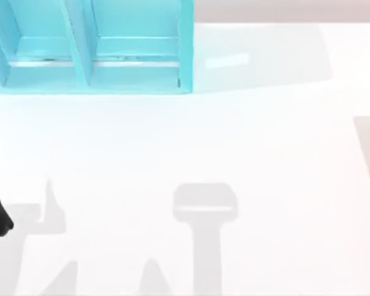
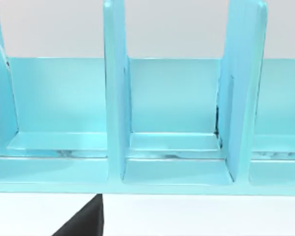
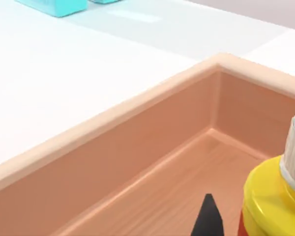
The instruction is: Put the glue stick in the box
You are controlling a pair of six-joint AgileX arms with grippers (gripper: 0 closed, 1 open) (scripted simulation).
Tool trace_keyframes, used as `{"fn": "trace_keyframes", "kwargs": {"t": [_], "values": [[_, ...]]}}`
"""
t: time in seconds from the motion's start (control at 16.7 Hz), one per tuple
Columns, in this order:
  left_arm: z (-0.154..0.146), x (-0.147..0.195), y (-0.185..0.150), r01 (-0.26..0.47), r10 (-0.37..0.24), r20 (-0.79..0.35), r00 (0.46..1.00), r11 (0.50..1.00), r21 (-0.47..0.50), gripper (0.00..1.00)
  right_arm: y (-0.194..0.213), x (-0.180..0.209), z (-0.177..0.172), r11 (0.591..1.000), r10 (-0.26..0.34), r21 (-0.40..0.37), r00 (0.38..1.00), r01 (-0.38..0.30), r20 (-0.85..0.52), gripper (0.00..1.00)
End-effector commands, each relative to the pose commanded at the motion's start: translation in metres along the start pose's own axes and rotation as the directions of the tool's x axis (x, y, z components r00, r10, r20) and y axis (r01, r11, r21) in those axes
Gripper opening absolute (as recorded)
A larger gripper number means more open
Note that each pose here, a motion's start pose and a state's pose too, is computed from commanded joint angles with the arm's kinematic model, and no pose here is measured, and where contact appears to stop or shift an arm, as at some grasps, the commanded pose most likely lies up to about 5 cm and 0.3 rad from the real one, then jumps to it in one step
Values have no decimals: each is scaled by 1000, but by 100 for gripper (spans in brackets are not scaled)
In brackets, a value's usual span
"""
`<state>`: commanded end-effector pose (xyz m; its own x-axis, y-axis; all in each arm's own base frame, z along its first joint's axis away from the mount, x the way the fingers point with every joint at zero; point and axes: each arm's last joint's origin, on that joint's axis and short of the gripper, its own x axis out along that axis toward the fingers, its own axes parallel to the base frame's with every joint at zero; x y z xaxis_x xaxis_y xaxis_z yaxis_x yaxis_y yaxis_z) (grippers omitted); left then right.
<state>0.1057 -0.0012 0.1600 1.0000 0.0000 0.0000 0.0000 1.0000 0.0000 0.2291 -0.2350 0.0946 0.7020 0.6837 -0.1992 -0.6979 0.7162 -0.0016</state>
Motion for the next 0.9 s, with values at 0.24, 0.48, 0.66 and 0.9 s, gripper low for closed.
{"fn": "trace_keyframes", "kwargs": {"t": [0.24, 0.48, 0.66, 0.9], "values": [[0, 0, 0, 0, 0, 0, 1000, 1000, 0, 100, 0, 2, -1, 1000, 1, 4, 1000, -1, 4, 0], [0, 0, 0, 0, 0, 0, 1000, 1000, 0, 100, 0, 2, -1, 1000, 1, 4, 1000, -1, 4, 23], [0, 0, 0, 0, 0, 0, 1000, 1000, 0, 100, 0, 2, -1, 1000, 1, 4, 1000, -1, 4, 45], [0, 0, 0, 0, 0, 0, 1000, 1000, 0, 100, 0, 2, -1, 1000, 1, 4, 1000, -1, 4, 75]]}}
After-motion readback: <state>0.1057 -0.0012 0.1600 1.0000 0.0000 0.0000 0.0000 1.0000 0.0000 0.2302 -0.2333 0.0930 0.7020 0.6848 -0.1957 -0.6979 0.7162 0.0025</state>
